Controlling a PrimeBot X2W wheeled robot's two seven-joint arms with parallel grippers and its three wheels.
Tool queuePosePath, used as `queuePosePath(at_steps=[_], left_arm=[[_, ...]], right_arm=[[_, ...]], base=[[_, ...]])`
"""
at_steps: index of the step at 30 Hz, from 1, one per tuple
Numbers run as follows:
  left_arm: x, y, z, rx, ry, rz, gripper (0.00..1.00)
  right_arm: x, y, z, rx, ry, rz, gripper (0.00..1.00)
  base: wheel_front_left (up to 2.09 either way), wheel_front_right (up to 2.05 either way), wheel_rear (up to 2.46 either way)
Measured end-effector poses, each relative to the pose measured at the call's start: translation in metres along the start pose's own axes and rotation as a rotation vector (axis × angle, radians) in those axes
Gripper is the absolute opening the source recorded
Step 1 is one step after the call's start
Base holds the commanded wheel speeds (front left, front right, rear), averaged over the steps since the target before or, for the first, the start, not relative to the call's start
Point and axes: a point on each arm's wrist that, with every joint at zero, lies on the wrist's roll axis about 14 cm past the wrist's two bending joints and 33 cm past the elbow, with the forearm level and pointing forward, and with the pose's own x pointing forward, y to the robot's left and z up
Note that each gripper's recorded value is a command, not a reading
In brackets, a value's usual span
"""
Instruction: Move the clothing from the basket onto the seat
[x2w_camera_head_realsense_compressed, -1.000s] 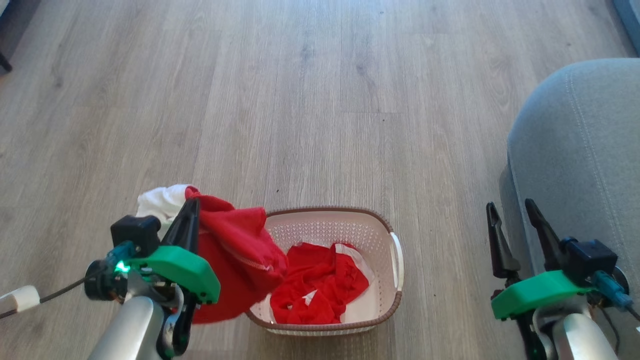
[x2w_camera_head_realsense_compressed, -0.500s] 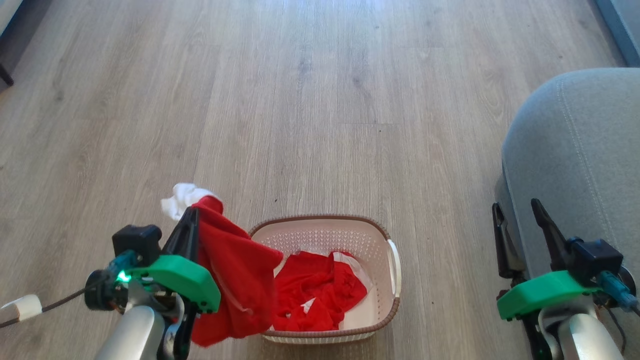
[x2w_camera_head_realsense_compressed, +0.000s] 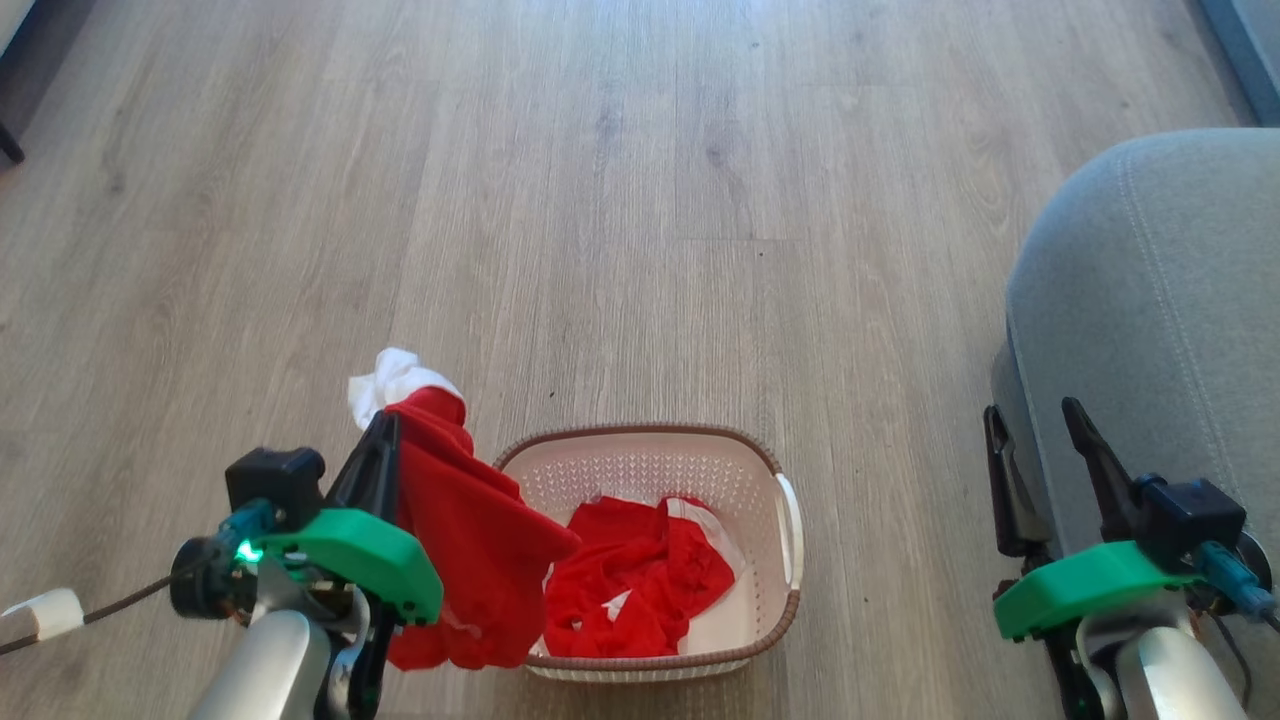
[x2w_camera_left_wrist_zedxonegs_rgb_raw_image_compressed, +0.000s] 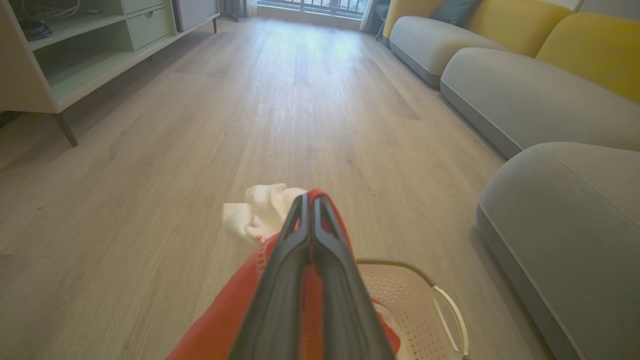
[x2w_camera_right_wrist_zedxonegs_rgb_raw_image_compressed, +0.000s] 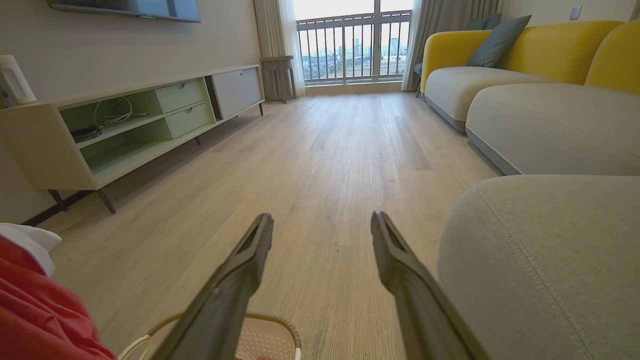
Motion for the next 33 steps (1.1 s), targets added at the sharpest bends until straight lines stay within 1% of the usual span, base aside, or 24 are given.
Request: queuePosePath(at_steps=[18,22,27,29,31,33], left_arm=[[0.0,0.0,0.0,0.001,0.002,0.001,0.0],[0.0,-0.003,0.003,0.001,-0.007,-0.005,0.0],[0.0,-0.016,0.006,0.002,-0.003,-0.05,0.0],[0.001,-0.026,0.01,0.004,-0.009,-0.084,0.0],[0.004,-0.037,0.019,0.01,-0.029,-0.122,0.0],[0.006,-0.05,0.027,0.021,-0.043,-0.162,0.0]], right_arm=[[-0.001,0.0,0.001,0.0,-0.002,0.0,1.0],[0.0,0.01,0.0,0.0,0.001,0.029,1.0],[0.004,0.044,-0.004,0.001,0.011,0.134,1.0],[0.007,0.068,-0.003,0.001,0.011,0.213,1.0],[0.01,0.098,-0.002,0.004,0.01,0.317,1.0],[0.011,0.13,-0.001,0.038,0.014,0.416,1.0]], base=[[0.0,0.0,0.0],[0.0,0.0,0.0],[0.0,0.0,0.0],[0.0,0.0,0.0],[0.0,0.0,0.0],[0.0,0.0,0.0]])
